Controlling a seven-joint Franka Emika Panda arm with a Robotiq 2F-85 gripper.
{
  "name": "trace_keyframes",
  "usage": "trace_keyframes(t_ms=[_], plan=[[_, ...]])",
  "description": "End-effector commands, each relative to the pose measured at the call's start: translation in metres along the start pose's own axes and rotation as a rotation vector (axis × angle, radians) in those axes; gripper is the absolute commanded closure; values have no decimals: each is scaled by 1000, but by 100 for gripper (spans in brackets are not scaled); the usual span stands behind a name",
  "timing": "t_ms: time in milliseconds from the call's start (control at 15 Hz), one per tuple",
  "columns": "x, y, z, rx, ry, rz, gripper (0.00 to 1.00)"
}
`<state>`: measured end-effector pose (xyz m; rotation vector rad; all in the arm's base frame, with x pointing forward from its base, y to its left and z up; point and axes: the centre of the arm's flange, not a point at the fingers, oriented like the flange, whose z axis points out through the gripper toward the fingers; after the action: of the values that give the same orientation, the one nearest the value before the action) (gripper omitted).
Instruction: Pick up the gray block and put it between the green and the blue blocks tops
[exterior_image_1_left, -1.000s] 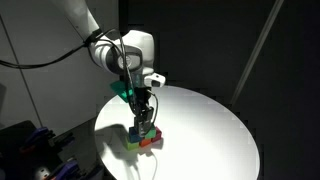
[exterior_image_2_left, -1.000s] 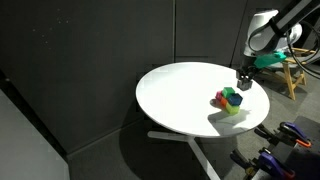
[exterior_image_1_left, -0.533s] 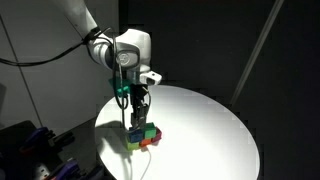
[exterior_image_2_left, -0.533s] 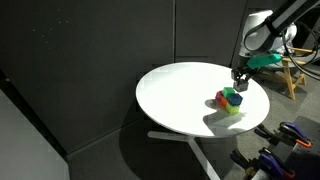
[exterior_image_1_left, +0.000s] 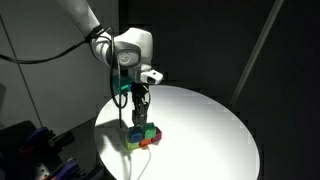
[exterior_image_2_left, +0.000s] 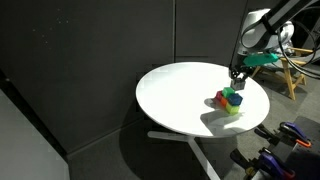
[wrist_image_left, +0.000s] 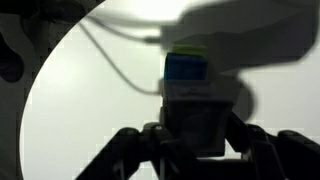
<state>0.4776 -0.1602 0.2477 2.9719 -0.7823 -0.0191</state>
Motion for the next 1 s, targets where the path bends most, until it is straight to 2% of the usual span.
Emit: trace_keyframes(t_ms=[0, 933], plan=[[16, -4, -1, 18, -8, 19, 71], [43, -9, 20, 2, -22, 35, 71]])
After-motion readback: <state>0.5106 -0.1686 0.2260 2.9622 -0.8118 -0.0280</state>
